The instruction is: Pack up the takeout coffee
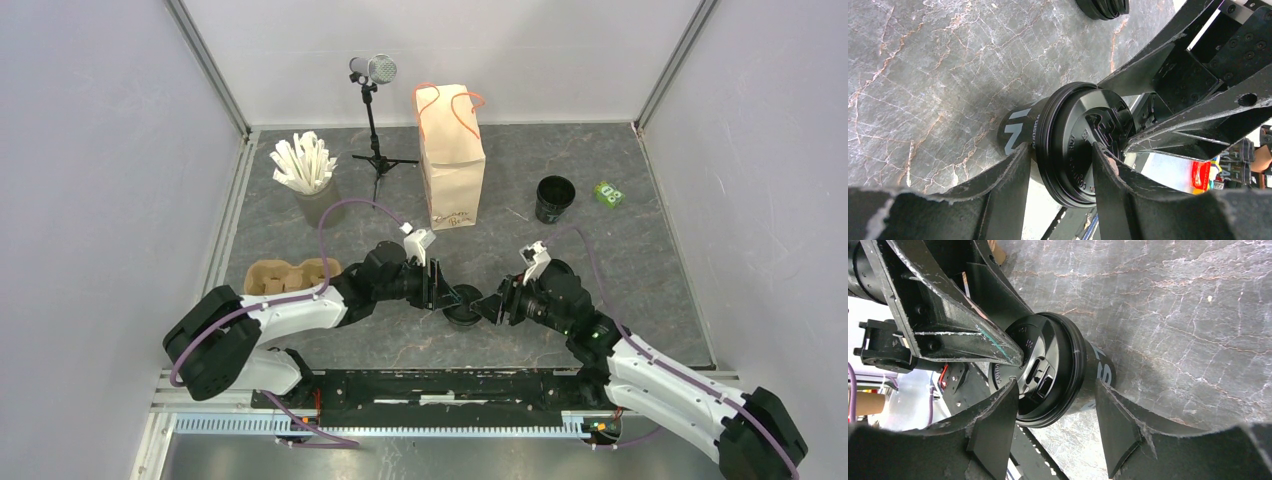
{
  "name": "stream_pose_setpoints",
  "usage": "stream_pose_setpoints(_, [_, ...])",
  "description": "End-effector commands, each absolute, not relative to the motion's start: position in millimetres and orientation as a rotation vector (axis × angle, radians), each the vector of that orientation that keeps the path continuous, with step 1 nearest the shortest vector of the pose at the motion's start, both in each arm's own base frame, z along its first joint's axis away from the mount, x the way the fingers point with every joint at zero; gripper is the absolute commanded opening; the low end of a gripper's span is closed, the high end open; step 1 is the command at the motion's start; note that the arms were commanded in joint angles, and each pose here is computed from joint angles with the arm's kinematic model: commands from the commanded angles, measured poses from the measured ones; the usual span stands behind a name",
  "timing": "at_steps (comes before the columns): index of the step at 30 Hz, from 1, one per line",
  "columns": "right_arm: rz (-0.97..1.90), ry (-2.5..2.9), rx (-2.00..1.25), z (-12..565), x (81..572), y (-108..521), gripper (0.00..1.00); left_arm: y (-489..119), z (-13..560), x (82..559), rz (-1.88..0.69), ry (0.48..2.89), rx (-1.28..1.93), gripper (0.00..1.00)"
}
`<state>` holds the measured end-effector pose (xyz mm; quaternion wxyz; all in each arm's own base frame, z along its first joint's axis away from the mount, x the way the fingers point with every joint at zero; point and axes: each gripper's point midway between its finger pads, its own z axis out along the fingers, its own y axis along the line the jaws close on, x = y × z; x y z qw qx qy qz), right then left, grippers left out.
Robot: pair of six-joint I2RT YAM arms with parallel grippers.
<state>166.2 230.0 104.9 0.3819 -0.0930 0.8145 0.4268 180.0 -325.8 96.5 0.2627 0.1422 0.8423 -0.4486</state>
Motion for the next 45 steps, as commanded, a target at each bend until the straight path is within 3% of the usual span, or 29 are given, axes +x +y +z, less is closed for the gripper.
stream_pose_setpoints(1, [1.148, 2.061, -0.222, 96.9, 160.3, 231.8, 0.62, -297.3, 40.5, 164.7, -1.031, 2.481, 0.351, 0.53])
stream_pose_setpoints(6, [1.126, 2.081, -0.23, 70.6, 152.1, 223.1, 0.53, -293.6, 32.8, 163.0, -1.009, 2.5, 0.346, 0.52])
stream_pose_setpoints(20, [0.917, 2.212, -0.333, 5.7, 142.7, 196.4, 0.47, -281.9, 15.4, 160.2, -0.959, 2.523, 0.296, 0.49])
stream_pose_setpoints(33, [0.796, 2.163, -0.388, -5.3, 151.8, 181.8, 0.41, -280.6, 5.2, 149.8, -1.026, 2.533, 0.204, 0.46])
stream_pose_setpoints(45, [0.818, 2.071, -0.564, 10.9, 163.4, 195.7, 0.42, -292.7, 12.0, 142.2, -1.044, 2.542, 0.203, 0.45])
